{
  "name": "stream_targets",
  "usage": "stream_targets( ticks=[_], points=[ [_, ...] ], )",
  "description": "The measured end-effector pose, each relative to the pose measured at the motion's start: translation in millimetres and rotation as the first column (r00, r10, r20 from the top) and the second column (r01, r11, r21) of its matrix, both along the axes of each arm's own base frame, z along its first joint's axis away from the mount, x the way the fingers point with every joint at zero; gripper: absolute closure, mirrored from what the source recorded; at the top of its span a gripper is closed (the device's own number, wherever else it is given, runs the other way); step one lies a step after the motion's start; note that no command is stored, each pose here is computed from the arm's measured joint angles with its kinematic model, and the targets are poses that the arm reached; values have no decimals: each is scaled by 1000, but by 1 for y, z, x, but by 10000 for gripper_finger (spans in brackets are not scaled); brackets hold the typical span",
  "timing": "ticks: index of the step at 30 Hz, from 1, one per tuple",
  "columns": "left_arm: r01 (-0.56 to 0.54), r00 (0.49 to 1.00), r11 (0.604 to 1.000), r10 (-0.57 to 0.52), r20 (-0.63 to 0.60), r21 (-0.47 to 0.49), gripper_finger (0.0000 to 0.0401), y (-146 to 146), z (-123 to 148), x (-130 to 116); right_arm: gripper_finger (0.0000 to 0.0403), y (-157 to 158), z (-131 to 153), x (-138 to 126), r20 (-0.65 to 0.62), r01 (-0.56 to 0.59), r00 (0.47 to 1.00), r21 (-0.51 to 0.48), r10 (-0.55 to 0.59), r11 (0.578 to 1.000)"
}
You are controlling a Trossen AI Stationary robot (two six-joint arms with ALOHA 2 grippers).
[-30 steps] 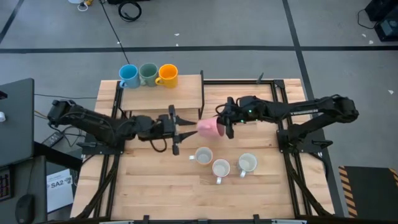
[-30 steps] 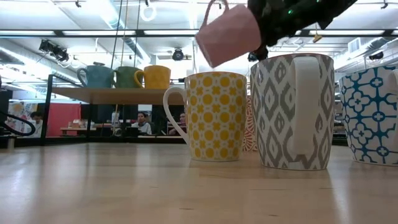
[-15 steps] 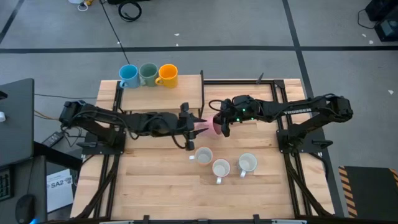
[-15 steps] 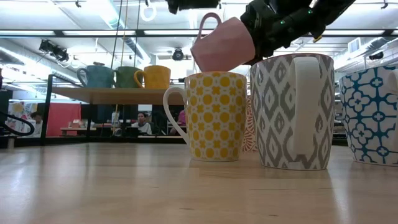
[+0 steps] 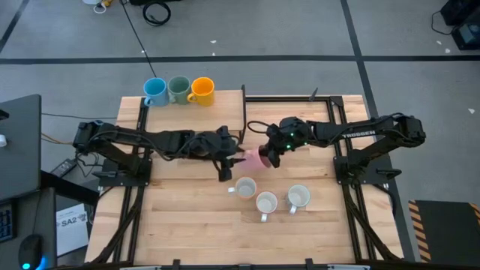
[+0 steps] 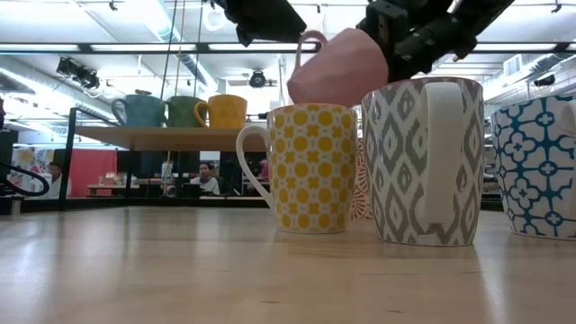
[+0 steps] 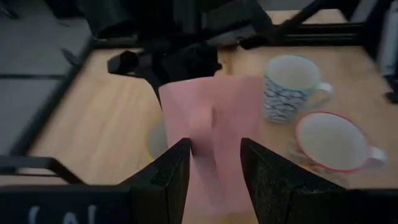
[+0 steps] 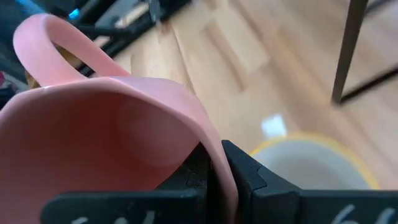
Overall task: Place coffee mugs
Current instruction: Put the pink mug on the shelf
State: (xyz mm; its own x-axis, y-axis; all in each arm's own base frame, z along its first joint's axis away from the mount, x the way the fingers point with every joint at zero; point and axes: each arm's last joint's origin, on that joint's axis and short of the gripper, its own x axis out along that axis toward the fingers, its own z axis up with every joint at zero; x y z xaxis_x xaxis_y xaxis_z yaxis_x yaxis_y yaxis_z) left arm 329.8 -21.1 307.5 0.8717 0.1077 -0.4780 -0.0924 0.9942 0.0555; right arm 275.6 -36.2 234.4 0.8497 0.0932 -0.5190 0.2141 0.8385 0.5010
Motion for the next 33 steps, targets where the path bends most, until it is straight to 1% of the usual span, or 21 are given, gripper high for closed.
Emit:
stream_targets(
  ticks=[2,4,6,9,15,20,24,29,31,32,33],
  points=[
    [8,1000,999,-7,12,-37,252,-1,1,0,369,1,-3,-2,-34,1,999,39,0,999],
    [22,1000,998,-22,9,-53,252,0,1,0,369,1,-4,-2,-49,9,999,72,-5,997],
    [34,999,997,-34,7,-76,252,1,0,1,369,1,-3,-2,-46,8,999,84,-4,996],
    [25,1000,992,-24,7,-124,252,5,-3,5,369,1,-3,-2,-48,11,999,87,-7,996],
    [12,1000,991,-10,15,-131,252,12,-6,8,369,1,-4,-3,-62,15,998,89,-10,996],
    [6,995,992,6,95,-126,252,13,1,12,369,3,-9,-7,-118,3,993,97,9,995],
    [4,994,992,10,113,-127,252,15,2,13,369,3,-9,-7,-121,4,993,97,8,995],
    [0,994,991,14,104,-133,252,16,-3,18,369,2,-9,-7,-119,5,993,90,6,996],
    [-6,998,991,14,62,-132,252,16,-12,20,369,2,-9,-6,-117,4,993,89,6,996],
    [-5,997,991,14,69,-132,252,16,-14,23,369,2,-8,-6,-113,4,994,88,6,996],
    [-6,999,991,13,52,-132,252,16,-16,23,369,2,-8,-6,-109,4,994,88,6,996]
  ],
)
